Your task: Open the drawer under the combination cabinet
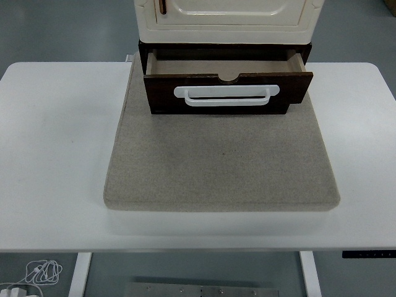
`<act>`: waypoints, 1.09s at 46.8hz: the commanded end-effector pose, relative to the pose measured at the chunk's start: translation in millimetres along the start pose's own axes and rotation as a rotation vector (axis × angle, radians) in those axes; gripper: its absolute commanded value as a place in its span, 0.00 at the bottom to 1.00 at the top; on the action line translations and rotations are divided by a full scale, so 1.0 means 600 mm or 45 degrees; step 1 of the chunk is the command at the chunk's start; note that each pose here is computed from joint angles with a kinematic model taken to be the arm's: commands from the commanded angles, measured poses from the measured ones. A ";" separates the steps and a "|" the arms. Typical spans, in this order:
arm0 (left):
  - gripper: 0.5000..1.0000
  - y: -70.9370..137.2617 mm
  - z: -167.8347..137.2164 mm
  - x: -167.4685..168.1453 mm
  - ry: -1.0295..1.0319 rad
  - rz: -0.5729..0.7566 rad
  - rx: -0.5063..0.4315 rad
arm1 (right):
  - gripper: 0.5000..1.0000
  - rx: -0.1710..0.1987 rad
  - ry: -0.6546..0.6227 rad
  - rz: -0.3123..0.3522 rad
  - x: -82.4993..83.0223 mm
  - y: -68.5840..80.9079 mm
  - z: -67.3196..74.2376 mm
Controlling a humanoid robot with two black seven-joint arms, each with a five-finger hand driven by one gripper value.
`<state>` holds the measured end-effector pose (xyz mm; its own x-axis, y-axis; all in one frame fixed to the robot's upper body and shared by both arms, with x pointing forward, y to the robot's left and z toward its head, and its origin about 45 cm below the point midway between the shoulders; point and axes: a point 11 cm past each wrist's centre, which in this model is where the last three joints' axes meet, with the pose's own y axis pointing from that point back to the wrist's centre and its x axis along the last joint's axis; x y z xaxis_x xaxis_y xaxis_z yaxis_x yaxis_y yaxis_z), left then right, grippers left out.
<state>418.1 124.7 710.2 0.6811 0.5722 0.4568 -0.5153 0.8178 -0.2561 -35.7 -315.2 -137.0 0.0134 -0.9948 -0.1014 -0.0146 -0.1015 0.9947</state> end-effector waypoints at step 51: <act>1.00 0.445 -0.614 0.126 1.114 1.436 0.333 | 0.85 -0.005 0.002 -0.002 -0.001 0.000 0.003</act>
<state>522.2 421.9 381.8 -0.1039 0.8286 -0.5502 -0.9946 -0.0887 0.0543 -36.2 -315.0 -137.0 0.0145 -0.9947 -0.1019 -0.0139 -0.1021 0.9947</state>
